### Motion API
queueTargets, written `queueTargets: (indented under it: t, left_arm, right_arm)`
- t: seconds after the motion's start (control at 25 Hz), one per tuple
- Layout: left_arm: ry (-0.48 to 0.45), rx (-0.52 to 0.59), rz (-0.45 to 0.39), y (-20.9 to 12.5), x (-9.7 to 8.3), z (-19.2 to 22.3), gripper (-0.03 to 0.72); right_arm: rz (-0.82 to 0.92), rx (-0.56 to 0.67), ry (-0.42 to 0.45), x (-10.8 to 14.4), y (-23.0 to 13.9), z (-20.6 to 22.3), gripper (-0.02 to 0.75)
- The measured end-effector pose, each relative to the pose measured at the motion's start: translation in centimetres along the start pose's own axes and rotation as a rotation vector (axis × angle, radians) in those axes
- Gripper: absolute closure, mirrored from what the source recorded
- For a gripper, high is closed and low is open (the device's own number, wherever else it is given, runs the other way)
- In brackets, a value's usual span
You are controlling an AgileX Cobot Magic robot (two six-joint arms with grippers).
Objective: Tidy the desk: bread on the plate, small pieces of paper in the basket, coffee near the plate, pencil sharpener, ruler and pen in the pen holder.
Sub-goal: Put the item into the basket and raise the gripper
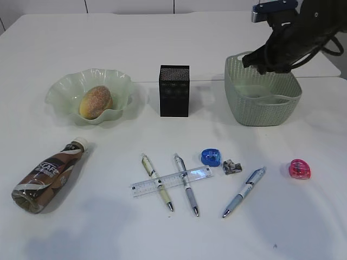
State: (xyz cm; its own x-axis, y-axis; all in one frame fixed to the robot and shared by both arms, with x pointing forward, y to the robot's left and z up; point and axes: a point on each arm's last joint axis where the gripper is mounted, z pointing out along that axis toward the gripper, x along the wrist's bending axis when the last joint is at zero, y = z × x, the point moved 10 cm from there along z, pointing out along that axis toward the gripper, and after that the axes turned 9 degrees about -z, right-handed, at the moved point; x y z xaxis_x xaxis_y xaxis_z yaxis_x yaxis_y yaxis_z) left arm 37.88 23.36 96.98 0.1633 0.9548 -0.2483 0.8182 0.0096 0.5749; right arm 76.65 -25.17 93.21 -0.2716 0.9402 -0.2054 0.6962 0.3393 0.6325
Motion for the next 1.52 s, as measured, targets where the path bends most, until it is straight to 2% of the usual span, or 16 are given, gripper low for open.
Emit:
queueTargets:
  t: [0.08, 0.24, 0.32, 0.44, 0.48, 0.52, 0.56, 0.6, 0.64, 0.88, 1.08, 1.28, 1.52]
  left_arm:
    - [0.004, -0.001, 0.003, 0.0, 0.1, 0.0, 0.223]
    - [0.008, -0.001, 0.006, 0.0, 0.1, 0.0, 0.222]
    - [0.009, -0.002, 0.007, 0.0, 0.2, 0.0, 0.223]
    - [0.009, -0.002, 0.007, 0.0, 0.2, 0.0, 0.223]
    - [0.009, -0.002, 0.007, 0.0, 0.2, 0.0, 0.223]
    - [0.009, -0.002, 0.007, 0.0, 0.2, 0.0, 0.223]
    - [0.011, -0.002, 0.008, 0.0, 0.2, 0.0, 0.223]
    - [0.011, -0.002, 0.008, 0.0, 0.2, 0.0, 0.223]
    - [0.011, -0.002, 0.008, 0.0, 0.2, 0.0, 0.223]
    - [0.018, -0.003, 0.013, 0.1, 0.3, 0.0, 0.223]
    - [0.021, -0.004, 0.015, 0.1, 0.4, 0.0, 0.223]
    - [0.021, -0.004, 0.015, 0.1, 0.4, 0.0, 0.224]
    - [0.022, -0.004, 0.016, 0.1, 0.4, 0.0, 0.224]
  right_arm:
    - [-0.005, -0.033, -0.007, 0.0, 0.3, 1.1, 0.721]
    - [-0.006, -0.019, -0.002, 0.2, -0.3, 2.1, 0.717]
    - [-0.008, -0.013, -0.001, 0.3, -0.6, 2.5, 0.679]
    - [-0.008, -0.017, -0.002, 0.3, -0.6, 2.7, 0.507]
    - [-0.008, -0.02, -0.002, 0.3, -0.5, 2.7, 0.483]
    - [-0.008, -0.021, -0.002, 0.3, -0.5, 2.7, 0.375]
    - [-0.008, -0.021, -0.002, 0.3, -0.5, 2.7, 0.375]
    - [-0.008, -0.022, -0.002, 0.3, -0.5, 2.7, 0.295]
    - [-0.008, -0.022, -0.002, 0.3, -0.5, 2.7, 0.251]
    - [-0.008, 0.017, 0.005, 0.4, -1.1, 2.3, 0.218]
    - [-0.013, 0.089, 0.016, 0.4, -1.1, -2.0, 0.214]
    - [0.038, 0.221, 0.084, 1.5, -2.7, -6.6, 0.214]
    - [-0.01, 0.334, 0.16, 3.7, -4.4, -8.4, 0.216]
